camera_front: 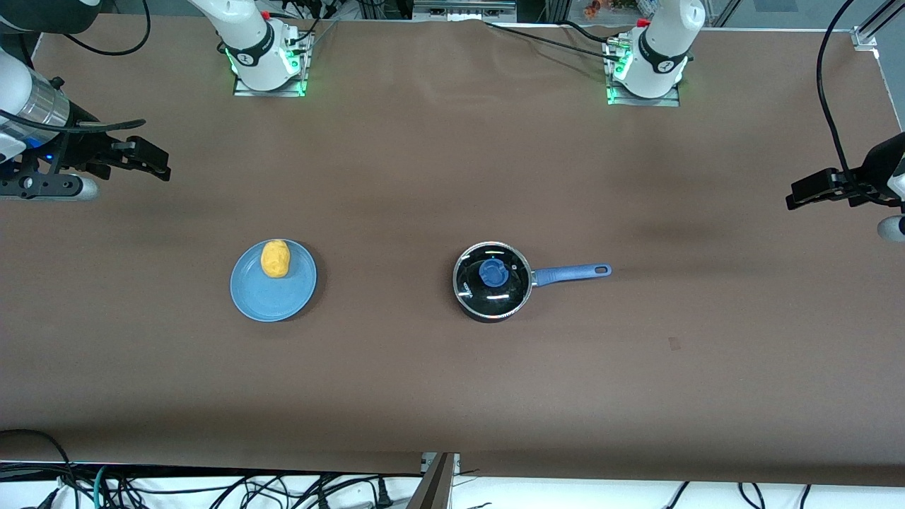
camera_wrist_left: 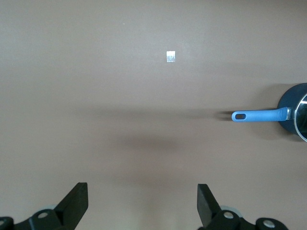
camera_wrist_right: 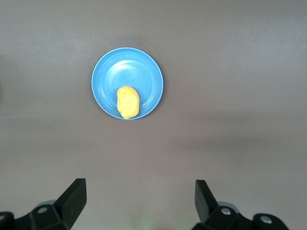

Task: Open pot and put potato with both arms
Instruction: 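Move the left gripper toward the glass lid on the black saucepan, then lower the left gripper onto the blue lid knob, then close the left gripper on the blue knob of the lid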

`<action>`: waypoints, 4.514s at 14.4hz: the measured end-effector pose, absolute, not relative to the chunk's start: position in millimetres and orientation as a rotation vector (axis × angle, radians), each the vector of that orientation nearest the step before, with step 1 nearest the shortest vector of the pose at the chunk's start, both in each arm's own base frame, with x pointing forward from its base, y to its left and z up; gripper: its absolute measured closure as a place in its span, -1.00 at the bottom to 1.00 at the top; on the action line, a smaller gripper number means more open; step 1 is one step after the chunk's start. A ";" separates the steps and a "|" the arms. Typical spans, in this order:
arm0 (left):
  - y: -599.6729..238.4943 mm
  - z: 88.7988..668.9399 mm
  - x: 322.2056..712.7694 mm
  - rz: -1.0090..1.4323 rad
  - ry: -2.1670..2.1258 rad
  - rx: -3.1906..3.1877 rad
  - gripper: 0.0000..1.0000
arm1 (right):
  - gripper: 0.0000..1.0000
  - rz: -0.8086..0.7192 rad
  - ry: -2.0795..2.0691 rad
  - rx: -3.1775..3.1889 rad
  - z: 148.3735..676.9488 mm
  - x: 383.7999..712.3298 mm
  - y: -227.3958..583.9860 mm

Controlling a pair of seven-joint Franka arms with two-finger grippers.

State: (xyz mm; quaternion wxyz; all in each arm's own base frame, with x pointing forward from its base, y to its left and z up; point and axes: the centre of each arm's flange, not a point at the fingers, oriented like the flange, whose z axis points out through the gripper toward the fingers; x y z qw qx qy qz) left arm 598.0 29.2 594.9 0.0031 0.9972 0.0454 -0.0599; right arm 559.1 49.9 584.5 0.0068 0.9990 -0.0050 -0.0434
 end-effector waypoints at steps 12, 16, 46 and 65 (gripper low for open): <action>-0.3 579.3 605.3 -0.229 0.103 3.125 -1.00 | -1.00 -0.136 -0.016 3.125 584.3 559.3 49.7; -87.4 543.7 614.8 -0.299 0.222 3.142 -1.00 | -1.00 -0.137 -0.017 3.125 584.0 559.5 49.3; -430.1 300.5 595.2 0.029 0.672 3.038 -1.00 | -1.00 -0.103 -0.029 3.129 584.4 563.3 45.5; -429.0 293.1 602.8 0.051 0.764 3.006 -0.26 | -1.00 -0.158 -0.028 3.125 571.3 566.8 45.8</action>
